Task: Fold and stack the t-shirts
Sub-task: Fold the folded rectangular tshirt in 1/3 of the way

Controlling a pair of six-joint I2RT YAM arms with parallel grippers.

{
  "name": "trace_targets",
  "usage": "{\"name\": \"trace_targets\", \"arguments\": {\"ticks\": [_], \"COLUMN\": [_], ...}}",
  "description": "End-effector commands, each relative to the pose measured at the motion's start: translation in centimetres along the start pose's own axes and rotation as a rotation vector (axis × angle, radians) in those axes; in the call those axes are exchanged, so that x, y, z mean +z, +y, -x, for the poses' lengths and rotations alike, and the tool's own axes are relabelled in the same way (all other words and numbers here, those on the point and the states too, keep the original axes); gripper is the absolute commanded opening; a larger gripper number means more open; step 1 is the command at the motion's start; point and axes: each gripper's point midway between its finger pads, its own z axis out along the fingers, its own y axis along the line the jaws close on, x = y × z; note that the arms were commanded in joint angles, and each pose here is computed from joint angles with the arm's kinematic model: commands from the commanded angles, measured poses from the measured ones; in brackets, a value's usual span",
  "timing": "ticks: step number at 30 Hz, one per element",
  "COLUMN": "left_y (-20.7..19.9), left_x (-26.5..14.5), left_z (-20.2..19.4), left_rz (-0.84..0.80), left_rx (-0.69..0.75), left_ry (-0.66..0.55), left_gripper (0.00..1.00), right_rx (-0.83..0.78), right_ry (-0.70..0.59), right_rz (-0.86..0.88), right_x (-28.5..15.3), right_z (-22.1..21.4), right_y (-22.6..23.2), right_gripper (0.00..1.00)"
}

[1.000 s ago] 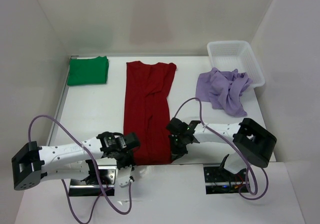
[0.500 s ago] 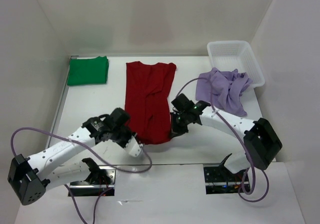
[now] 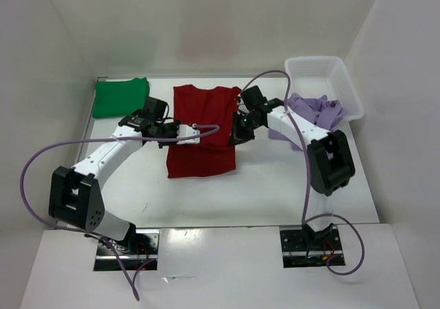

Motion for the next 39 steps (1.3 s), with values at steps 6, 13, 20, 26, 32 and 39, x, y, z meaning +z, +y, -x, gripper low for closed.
{"name": "trace_targets", "arguments": {"ticks": [6,13,20,26,32,39], "left_y": [6.8,8.4,9.8,10.1,10.7,13.2], "left_x": [1.4,3.4,5.0,6.5,8.2,8.9], "left_z": [0.5,-0.8,-2.6,-3.7,-5.4,-8.1], "left_rz": [0.183,0.209,0.255,0.248,0.269,0.377], "left_rx": [-0.095,-0.106,-0.122,-0.123,-0.129,-0.202], "left_ry": [-0.095,-0.080,-0.066,-0.055,-0.034,0.052], "left_gripper": [0.00,0.00,0.00,0.00,0.02,0.18], "right_rx": [-0.021,-0.023,-0.001,0.004,0.003,-0.040], "right_ry": [-0.037,0.012,0.005,-0.006,-0.046,-0.155], "right_rz": [0.026,0.048,0.026,0.021,0.025,-0.009], "right_x": [0.6,3.3,4.7,5.1,5.8,3.6], "right_z": [5.6,7.9,10.1,12.1,14.6,19.4], "right_y": [-1.2,-1.8,-3.6,-4.3,-4.9,-4.8], "right_gripper": [0.00,0.00,0.00,0.03,0.39,0.53]}}
